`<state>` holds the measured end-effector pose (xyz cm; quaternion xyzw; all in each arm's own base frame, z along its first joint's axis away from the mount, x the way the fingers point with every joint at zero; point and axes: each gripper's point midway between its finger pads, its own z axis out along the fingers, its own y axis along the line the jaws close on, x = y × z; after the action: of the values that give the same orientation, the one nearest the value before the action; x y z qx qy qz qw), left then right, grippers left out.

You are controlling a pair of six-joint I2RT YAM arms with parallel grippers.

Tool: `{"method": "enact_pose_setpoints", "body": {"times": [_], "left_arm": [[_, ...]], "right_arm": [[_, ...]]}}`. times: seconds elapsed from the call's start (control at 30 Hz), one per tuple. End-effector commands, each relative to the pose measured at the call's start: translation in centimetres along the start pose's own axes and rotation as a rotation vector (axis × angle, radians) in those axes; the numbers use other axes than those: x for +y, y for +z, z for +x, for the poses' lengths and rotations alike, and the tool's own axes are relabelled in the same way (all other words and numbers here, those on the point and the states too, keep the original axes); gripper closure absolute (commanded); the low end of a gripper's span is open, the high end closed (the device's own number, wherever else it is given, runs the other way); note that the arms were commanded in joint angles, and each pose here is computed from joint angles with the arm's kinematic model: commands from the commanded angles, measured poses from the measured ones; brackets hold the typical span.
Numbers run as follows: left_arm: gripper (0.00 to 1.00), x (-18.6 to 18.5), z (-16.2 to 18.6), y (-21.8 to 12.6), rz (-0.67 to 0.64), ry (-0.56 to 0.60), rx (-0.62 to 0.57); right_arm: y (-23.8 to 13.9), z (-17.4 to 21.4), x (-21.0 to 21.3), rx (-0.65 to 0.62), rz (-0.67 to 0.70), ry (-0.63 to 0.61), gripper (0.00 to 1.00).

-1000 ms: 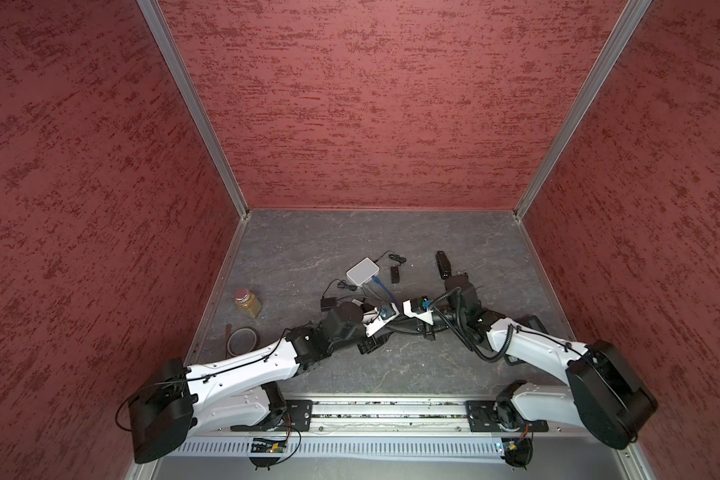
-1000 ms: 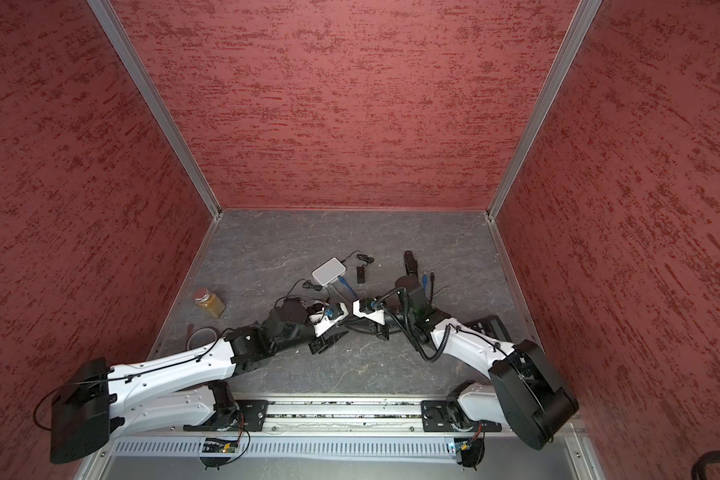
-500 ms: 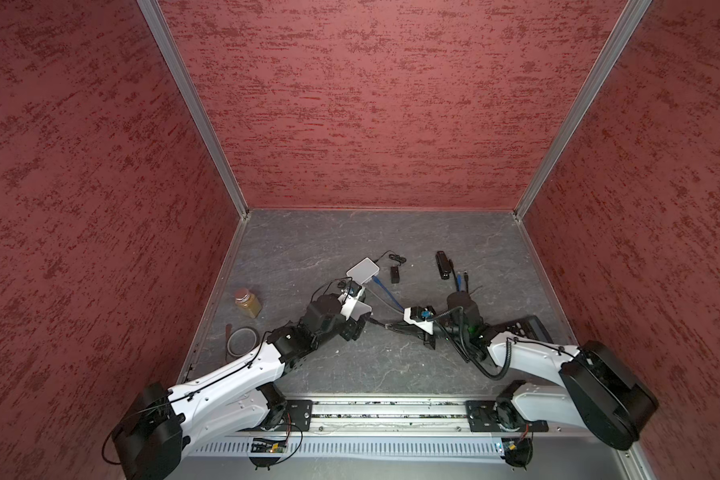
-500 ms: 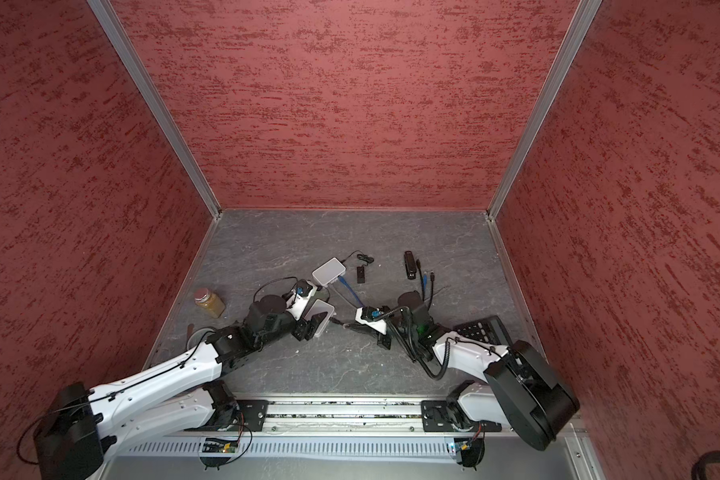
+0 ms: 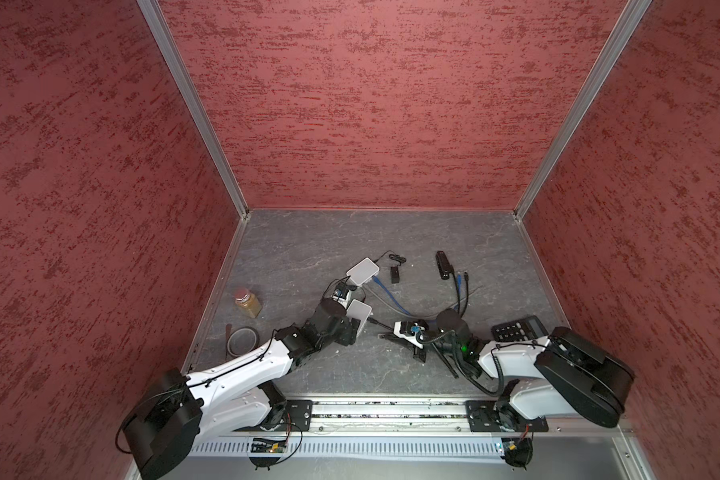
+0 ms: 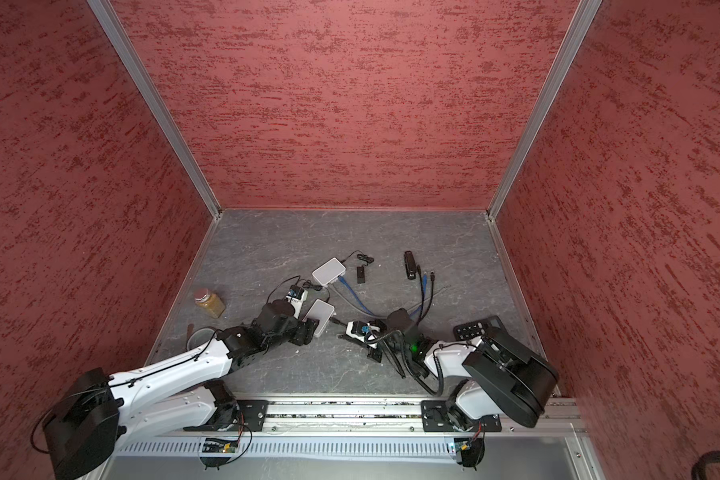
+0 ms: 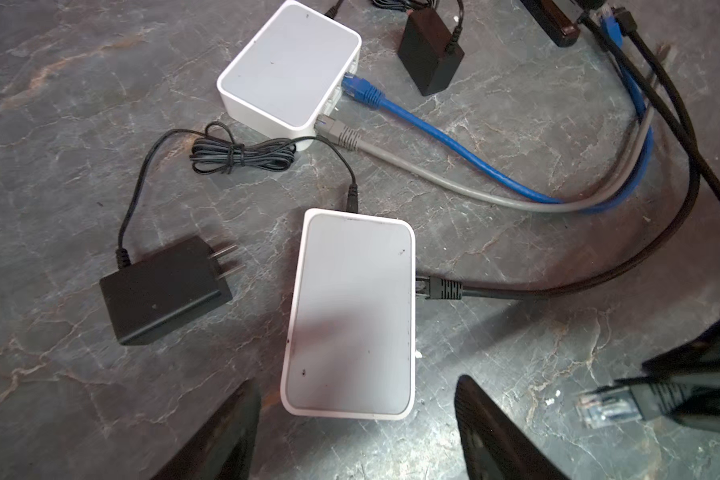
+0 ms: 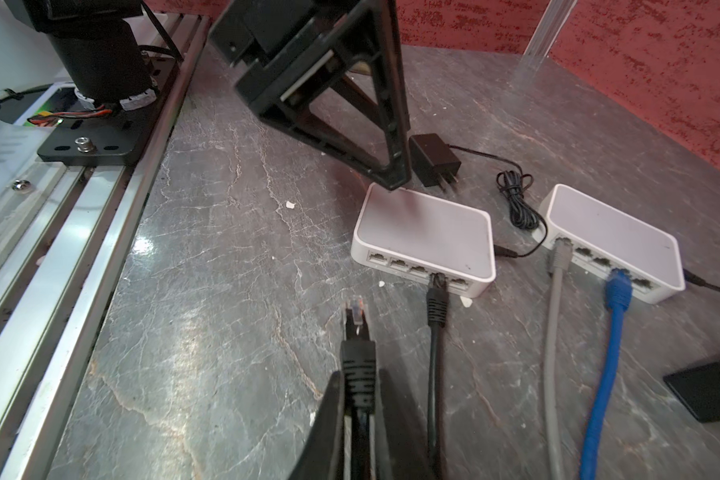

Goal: Insert the plug into the switch port
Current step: 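Carry the plug to the white switch with right while left steadies the switch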

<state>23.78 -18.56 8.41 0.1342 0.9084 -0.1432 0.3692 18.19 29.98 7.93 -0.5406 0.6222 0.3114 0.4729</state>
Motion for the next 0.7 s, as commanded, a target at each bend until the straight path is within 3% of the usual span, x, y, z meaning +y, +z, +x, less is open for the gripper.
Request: {"method": "enact_pose_setpoints", "body": {"times": [0.0, 0.27, 0.67], "left_arm": [[0.26, 1.3, 0.0, 0.1, -0.052, -0.091, 0.006], [0.26, 2.9, 0.9, 0.7, -0.11, -0.228, 0.052], [0.28, 2.1, 0.5, 2.4, -0.075, -0.228, 0.033]], "right_arm": [[0.7, -1.2, -1.0, -0.058, 0.075, -0.013, 1.0], [2.4, -0.7, -0.4, -0.044, 0.085, -0.042, 1.0], [3.4, -0.5, -1.4, -0.059, 0.131, -0.02, 1.0]]}}
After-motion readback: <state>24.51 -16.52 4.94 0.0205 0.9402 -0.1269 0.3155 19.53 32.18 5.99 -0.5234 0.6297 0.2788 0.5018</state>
